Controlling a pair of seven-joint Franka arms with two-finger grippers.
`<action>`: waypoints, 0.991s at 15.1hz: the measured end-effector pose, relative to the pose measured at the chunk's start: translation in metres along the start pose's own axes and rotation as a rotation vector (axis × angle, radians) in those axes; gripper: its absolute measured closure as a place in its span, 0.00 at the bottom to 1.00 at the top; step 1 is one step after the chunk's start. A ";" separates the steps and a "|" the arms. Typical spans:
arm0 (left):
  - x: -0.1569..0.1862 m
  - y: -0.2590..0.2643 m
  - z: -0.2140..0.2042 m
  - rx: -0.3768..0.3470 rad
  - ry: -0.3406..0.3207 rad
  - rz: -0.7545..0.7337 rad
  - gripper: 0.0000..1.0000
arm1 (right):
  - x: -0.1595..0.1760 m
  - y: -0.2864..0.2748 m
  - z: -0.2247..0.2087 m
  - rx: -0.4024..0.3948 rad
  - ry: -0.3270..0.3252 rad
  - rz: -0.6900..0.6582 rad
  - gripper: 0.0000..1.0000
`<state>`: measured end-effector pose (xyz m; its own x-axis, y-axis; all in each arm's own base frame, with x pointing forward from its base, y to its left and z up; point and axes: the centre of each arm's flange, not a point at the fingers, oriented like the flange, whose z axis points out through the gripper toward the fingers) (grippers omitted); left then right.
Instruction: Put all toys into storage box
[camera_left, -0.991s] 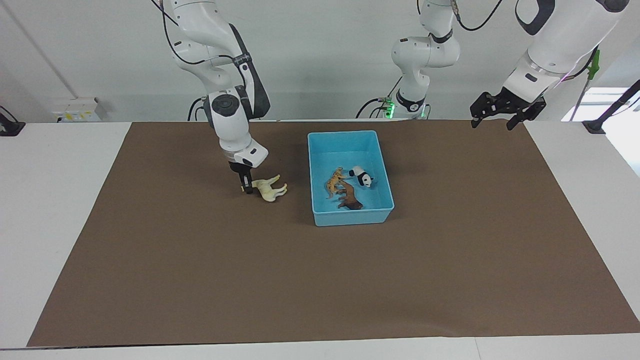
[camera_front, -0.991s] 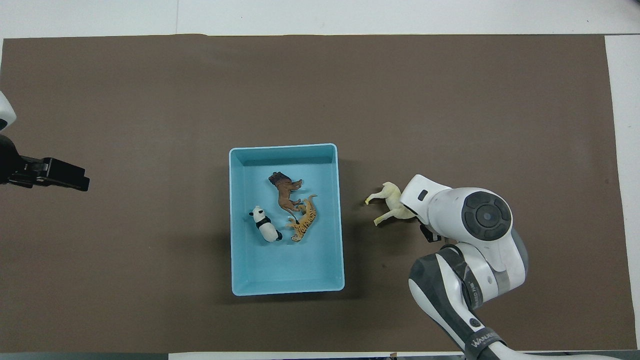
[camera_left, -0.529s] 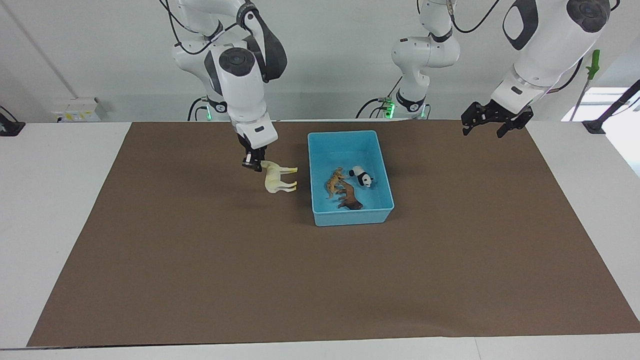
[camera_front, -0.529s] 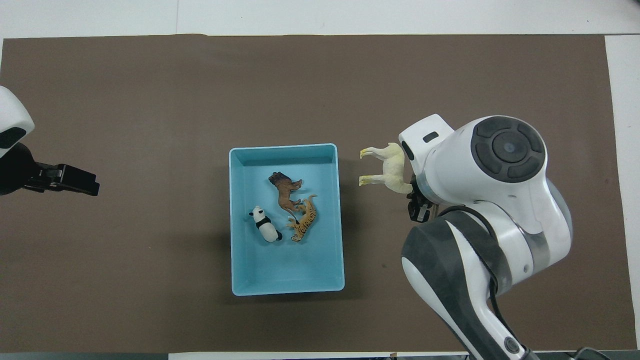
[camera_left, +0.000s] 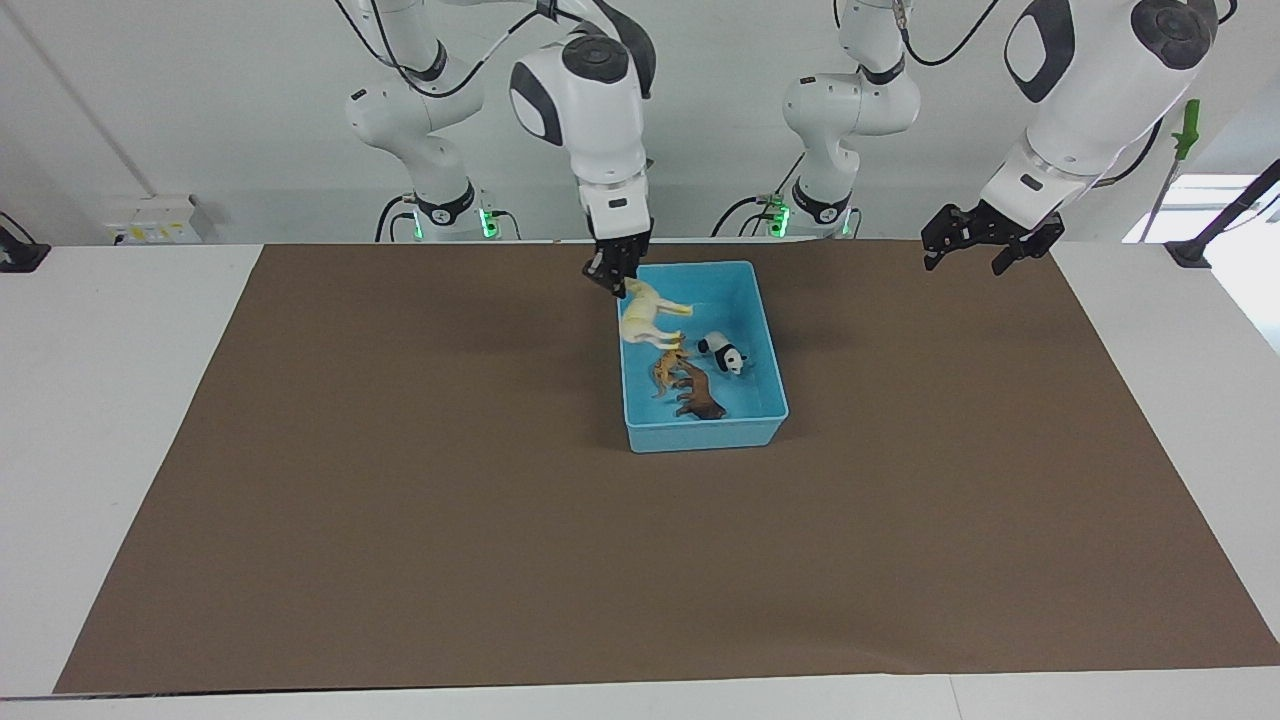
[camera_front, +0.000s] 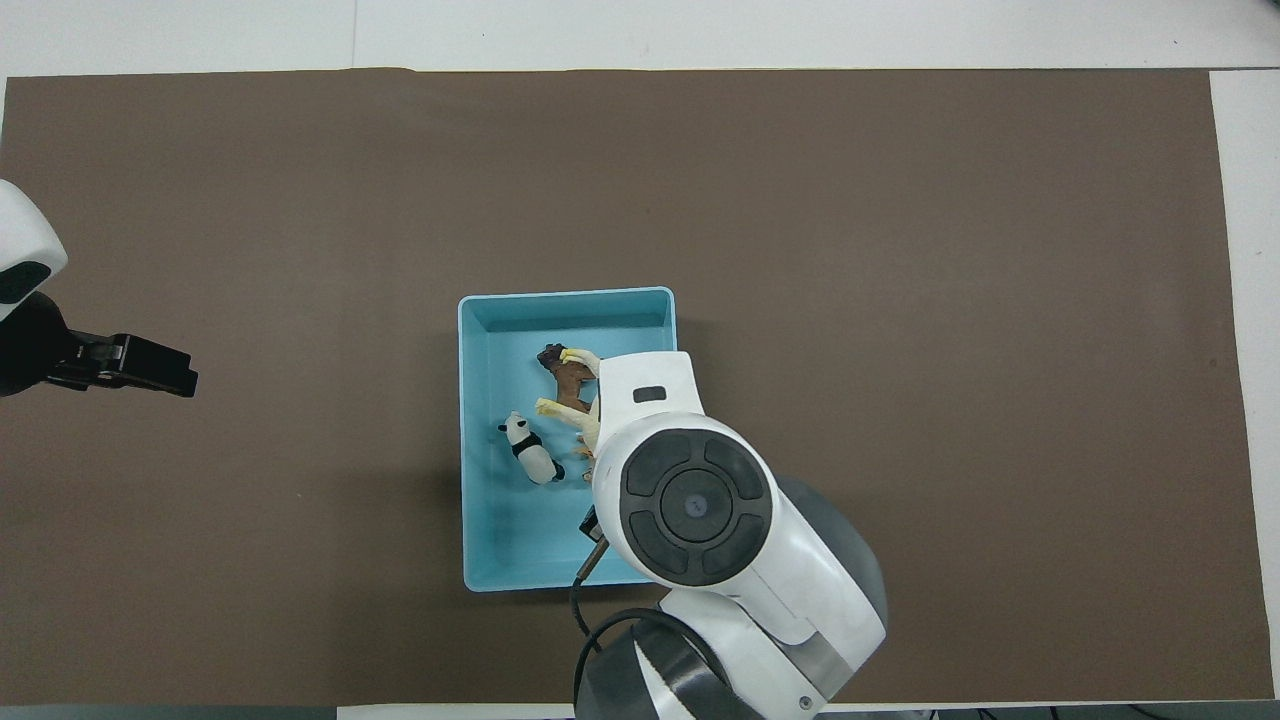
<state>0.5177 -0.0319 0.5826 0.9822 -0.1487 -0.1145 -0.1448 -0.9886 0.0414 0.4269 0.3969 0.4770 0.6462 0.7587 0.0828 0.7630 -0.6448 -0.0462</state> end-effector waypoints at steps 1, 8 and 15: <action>0.000 0.001 0.000 0.001 0.004 0.001 0.00 | 0.002 0.000 0.004 0.000 0.002 -0.001 0.57; 0.002 -0.001 -0.002 0.002 0.022 -0.001 0.00 | -0.001 0.085 -0.036 -0.036 0.062 0.133 0.00; 0.004 -0.002 -0.004 0.003 0.040 -0.003 0.00 | -0.135 0.247 -0.170 -0.034 -0.035 0.505 0.00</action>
<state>0.5224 -0.0303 0.5857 0.9867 -0.1444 -0.0745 -0.1419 -0.9892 0.0380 0.5251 0.1190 0.6237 0.9349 0.3540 0.0252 0.3548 -0.9341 -0.0390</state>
